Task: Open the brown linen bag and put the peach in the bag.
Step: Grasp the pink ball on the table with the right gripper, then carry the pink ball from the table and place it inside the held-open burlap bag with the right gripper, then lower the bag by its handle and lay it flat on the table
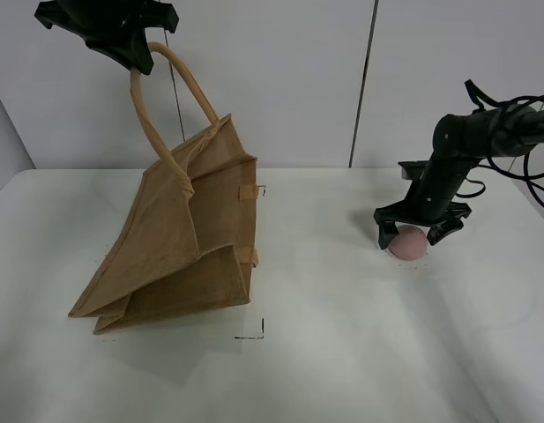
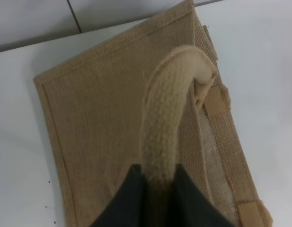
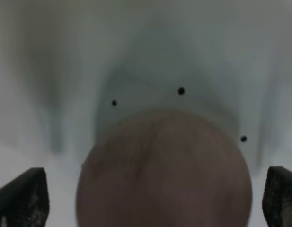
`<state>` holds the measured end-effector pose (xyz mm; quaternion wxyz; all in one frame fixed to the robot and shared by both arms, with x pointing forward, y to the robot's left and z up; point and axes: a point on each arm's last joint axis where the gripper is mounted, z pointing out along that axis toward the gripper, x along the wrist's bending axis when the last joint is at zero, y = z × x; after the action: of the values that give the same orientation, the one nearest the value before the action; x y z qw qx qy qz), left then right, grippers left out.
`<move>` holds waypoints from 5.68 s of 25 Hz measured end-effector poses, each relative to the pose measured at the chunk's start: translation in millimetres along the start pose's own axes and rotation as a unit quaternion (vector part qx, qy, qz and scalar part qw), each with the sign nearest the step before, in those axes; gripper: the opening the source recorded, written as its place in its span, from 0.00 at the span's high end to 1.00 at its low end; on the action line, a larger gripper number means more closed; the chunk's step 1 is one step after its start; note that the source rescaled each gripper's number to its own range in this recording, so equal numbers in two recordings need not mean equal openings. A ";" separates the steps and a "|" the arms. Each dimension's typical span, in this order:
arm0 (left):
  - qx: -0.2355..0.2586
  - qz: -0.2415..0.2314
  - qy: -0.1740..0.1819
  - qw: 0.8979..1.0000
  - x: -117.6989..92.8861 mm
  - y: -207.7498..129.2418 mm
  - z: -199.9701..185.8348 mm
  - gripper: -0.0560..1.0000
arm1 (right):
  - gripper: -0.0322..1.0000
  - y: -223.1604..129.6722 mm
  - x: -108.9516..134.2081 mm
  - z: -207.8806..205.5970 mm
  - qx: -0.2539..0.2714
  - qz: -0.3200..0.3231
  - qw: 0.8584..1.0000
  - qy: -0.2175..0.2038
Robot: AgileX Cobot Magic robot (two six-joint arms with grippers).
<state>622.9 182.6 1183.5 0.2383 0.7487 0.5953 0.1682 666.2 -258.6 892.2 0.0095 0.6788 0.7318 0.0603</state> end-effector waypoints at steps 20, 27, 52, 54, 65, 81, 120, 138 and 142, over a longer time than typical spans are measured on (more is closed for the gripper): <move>-0.002 -0.001 -0.011 1.000 -1.9 -0.2 -2.3 0.95 | 0.97 33.9 27.3 -85.8 -0.110 -0.018 0.987 0.119; -0.022 0.001 -0.012 1.000 -1.6 -1.3 -22.9 0.95 | 0.97 49.8 83.8 -152.8 -0.198 -0.088 0.947 0.238; -0.027 0.004 -0.007 1.000 -0.5 -1.5 -27.4 0.95 | 0.82 -2.0 316.7 4.2 -0.256 -0.412 0.847 0.219; -0.027 0.004 -0.007 1.000 -0.5 -1.5 -27.4 0.95 | 0.52 -2.0 318.8 3.8 -0.263 -0.411 0.845 0.217; -0.027 0.004 -0.007 1.000 -0.5 -1.5 -27.4 0.95 | 0.00 -5.6 301.4 -23.6 -0.199 -0.402 0.876 0.177; -0.027 0.004 -0.007 1.000 -0.5 -1.5 -27.4 0.95 | 0.00 34.9 141.3 -81.3 -0.073 -0.141 0.986 0.057; -0.027 0.004 -0.007 1.000 -0.5 -1.5 -27.4 0.95 | 0.00 -257.0 7.9 -165.5 -0.037 -0.029 0.999 0.007; -0.027 0.004 -0.007 1.000 -0.5 -1.5 -27.4 0.95 | 0.00 -395.0 11.6 -203.0 -0.435 -0.052 0.899 -0.011; -0.027 0.004 -0.007 1.000 -0.5 -1.5 -27.4 0.95 | 0.00 -398.2 11.6 -203.4 -0.444 -0.051 0.894 -0.012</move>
<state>606.8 186.6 1205.5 0.2622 0.7453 0.5858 0.1803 250.7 -290.7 1054.6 0.3220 0.5660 0.6625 0.3702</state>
